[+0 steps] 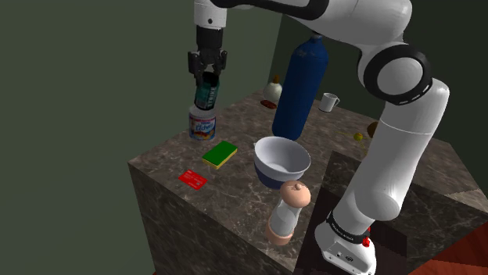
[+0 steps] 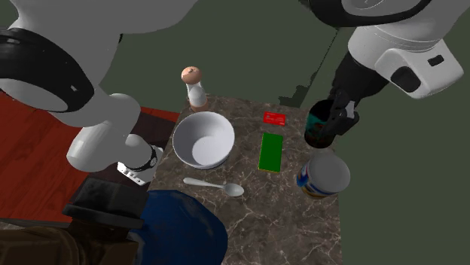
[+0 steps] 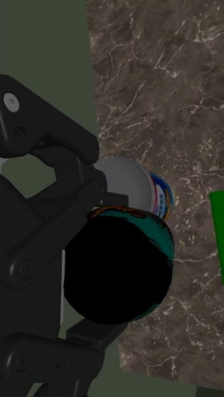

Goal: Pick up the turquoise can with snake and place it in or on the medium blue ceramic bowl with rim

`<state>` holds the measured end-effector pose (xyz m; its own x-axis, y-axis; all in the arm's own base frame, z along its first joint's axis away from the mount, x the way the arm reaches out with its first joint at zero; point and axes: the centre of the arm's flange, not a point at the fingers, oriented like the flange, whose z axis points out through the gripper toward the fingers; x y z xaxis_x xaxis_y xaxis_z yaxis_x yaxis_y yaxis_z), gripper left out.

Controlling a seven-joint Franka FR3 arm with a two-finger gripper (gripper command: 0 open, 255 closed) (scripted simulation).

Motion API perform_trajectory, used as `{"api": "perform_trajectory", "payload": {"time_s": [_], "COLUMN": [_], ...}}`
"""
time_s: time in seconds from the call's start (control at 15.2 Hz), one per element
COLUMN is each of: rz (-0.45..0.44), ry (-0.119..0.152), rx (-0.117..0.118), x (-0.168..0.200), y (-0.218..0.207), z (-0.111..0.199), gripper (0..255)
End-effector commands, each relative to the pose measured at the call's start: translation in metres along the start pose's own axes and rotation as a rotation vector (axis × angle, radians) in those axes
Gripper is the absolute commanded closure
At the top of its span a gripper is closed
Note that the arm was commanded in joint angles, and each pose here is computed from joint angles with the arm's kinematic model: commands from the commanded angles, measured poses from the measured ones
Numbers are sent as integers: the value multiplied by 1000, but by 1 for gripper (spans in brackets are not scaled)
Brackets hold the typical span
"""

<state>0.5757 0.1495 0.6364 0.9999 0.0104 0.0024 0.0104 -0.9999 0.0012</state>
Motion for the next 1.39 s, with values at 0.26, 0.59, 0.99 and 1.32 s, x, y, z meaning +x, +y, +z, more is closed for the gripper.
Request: {"api": "perform_trajectory", "payload": {"time_s": [0.26,0.59,0.99,1.32], "rz": [0,0,0,0], "ry": [0,0,0,0], "rx": [0,0,0,0], "x": [-64,-128,-205,-269], "y": [15,29,45,59], "z": [-11,-18,-26,-33], "gripper": [255,255,255,255]}}
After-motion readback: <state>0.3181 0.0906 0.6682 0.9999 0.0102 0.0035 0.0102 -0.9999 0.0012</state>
